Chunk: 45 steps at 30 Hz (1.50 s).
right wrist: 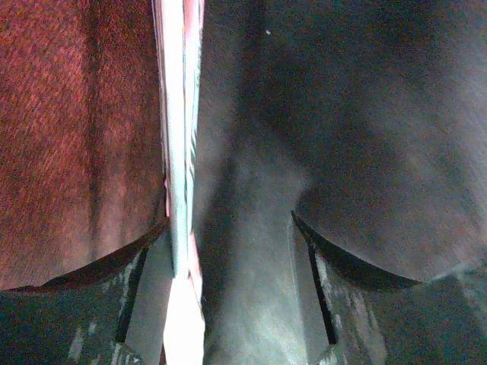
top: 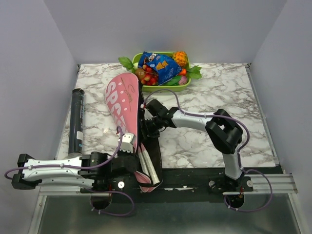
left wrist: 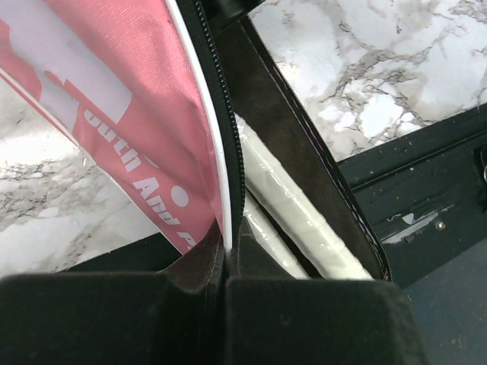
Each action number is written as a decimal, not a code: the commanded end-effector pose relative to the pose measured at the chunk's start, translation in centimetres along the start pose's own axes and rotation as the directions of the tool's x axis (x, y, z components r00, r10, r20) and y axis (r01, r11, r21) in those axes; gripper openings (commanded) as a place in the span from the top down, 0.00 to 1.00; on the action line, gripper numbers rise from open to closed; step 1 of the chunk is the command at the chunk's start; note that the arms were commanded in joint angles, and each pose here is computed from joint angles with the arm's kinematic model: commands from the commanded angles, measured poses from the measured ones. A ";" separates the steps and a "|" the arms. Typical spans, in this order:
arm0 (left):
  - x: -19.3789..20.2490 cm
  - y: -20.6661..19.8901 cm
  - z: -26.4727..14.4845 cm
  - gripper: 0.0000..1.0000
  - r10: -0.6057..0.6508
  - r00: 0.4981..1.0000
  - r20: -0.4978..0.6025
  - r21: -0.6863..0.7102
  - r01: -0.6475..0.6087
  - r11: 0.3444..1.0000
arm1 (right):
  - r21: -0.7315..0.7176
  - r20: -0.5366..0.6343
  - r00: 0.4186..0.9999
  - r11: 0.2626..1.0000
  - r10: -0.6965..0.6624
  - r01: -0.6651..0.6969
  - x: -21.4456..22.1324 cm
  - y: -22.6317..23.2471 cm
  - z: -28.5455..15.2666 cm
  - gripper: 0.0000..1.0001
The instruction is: Pack up the badminton gear
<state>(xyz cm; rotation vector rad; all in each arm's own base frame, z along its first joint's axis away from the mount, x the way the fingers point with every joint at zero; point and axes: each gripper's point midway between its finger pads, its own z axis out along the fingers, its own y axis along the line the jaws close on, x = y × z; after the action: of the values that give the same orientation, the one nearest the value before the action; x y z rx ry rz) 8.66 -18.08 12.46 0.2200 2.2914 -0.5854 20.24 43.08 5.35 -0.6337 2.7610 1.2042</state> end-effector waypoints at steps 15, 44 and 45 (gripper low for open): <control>-0.6 -0.3 0.1 0.98 0.018 1.000 0.019 -0.026 -0.018 1.000 | 0.239 0.255 0.967 0.968 0.013 -0.076 -7.3 -8.8 -10.0 0.28; -3.9 0.4 -1.9 0.99 -0.082 0.988 0.133 0.013 0.081 0.997 | -0.307 0.234 0.966 0.935 -0.110 0.181 -10.8 0.5 -3.5 0.99; -4.1 0.6 -2.1 0.99 -0.084 0.987 0.140 0.009 0.083 0.996 | -0.308 0.257 0.958 0.929 -0.127 0.205 -11.2 1.4 -4.3 0.99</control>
<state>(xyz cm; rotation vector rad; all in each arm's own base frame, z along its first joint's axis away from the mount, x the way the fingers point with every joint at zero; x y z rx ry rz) 9.29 -16.69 13.51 0.1889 2.2579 -0.5691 31.10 42.39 6.57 -0.5380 2.4614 1.4770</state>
